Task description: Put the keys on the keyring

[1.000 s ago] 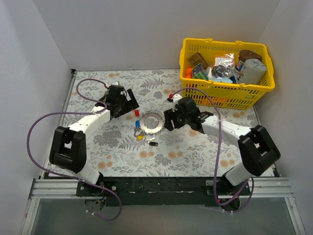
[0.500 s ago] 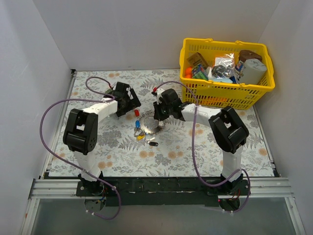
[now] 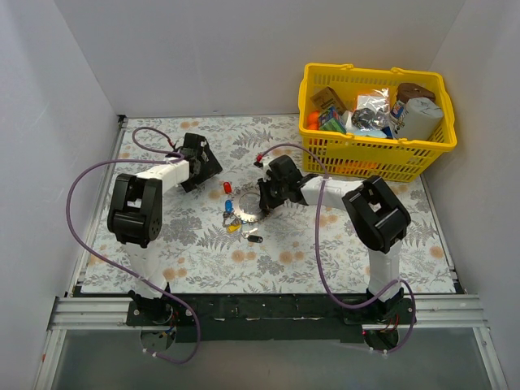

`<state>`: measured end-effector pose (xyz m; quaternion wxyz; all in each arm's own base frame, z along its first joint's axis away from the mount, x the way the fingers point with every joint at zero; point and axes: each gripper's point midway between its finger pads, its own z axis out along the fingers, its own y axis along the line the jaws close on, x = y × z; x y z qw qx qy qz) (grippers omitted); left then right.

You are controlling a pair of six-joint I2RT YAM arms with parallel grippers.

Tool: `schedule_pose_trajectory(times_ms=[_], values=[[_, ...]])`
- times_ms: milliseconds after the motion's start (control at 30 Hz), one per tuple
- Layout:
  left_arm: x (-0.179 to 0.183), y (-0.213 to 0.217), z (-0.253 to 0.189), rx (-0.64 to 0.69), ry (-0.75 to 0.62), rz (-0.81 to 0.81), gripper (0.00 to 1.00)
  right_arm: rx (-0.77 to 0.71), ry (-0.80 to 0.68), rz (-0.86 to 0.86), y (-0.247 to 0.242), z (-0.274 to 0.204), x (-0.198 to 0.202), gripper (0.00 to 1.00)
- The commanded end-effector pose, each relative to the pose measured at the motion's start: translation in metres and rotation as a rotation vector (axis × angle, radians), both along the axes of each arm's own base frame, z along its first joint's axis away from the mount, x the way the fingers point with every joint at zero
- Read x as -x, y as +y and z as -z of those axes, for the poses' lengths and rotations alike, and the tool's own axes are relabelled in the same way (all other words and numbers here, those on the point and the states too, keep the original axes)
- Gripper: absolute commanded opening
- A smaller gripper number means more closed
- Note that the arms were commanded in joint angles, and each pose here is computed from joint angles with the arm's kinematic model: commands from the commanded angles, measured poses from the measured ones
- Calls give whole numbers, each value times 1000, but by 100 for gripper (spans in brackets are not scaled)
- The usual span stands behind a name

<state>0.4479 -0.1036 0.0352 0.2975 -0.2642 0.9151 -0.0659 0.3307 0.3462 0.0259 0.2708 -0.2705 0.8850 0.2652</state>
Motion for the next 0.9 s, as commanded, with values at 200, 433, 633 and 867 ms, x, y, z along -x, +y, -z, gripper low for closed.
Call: schedule_pose_trajectory(times_ms=[200,433,633,867], values=[[7,2,-10,5,-9,44,98,69,11,20,-29,-8,23,2],[11,-20,-46,104,-134,161,98,21,-40,11,-27,-43,24,6],[22,-34,-120,167,-324,257,98,-103,-165,6,-23,-114,22,13],[36,-36,-161,211,-454,288,98,-201,-250,-9,-26,-147,33,57]])
